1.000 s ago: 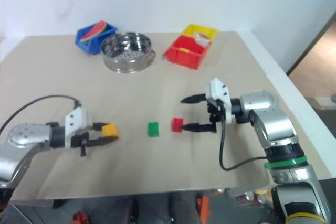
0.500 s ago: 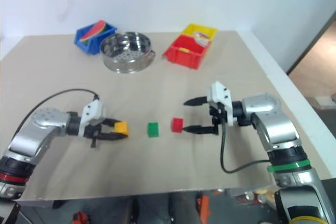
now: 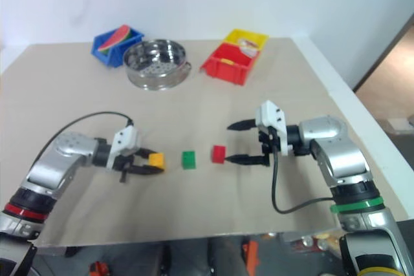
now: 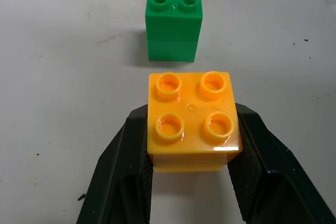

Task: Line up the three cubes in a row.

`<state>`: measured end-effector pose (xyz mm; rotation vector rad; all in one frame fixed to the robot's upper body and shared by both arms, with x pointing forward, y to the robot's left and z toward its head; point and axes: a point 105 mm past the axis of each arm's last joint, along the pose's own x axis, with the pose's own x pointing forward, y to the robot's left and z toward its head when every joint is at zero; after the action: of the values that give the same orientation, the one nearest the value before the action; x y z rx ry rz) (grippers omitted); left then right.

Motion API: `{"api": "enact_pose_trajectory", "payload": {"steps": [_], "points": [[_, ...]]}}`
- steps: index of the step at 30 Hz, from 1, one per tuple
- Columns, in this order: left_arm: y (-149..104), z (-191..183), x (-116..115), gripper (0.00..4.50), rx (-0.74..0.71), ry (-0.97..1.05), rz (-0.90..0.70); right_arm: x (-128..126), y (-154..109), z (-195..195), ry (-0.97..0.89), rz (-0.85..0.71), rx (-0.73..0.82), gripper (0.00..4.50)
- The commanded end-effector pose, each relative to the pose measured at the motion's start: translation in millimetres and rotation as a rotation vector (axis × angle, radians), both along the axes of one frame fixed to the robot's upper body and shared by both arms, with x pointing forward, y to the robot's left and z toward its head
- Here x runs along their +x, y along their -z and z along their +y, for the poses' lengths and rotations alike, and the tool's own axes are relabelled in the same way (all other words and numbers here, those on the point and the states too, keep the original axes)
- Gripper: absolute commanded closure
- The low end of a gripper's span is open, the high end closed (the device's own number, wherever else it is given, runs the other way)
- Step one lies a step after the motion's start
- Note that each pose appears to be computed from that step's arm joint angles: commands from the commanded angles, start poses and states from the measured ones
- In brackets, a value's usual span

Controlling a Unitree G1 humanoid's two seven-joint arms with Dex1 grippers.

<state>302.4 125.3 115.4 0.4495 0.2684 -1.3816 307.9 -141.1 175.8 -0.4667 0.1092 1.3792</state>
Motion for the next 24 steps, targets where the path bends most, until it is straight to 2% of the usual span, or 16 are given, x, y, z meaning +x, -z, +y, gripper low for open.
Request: {"api": "enact_pose_trajectory", "payload": {"steps": [1,14,16,21,22,24], "points": [[-5.6,-1.7,4.5,3.15,-0.006,-0.004,-0.049,1.1,-14.0,-4.0,0.006,-0.06,0.0,0.0],[8.8,2.2,5.6,3.15,0.068,0.05,-0.043,2.6,-12.1,-4.1,0.004,-0.057,-0.01,0.0],[10.8,3.1,6.6,2.12,0.079,0.049,-0.04,2.7,-11.9,-4.5,0.006,-0.057,-0.011,0.0],[8.7,3.5,8.0,0.37,0.077,0.054,-0.051,1.8,-10.4,-6.0,0.009,-0.058,-0.017,0.0],[7.6,4.5,6.9,0.09,0.081,0.058,-0.055,1.6,-10.2,-6.2,0.011,-0.057,-0.017,0.0],[1.1,6.0,5.1,0.04,0.077,0.062,-0.075,0.9,-9.7,-6.6,0.013,-0.057,-0.017,0.0]]}}
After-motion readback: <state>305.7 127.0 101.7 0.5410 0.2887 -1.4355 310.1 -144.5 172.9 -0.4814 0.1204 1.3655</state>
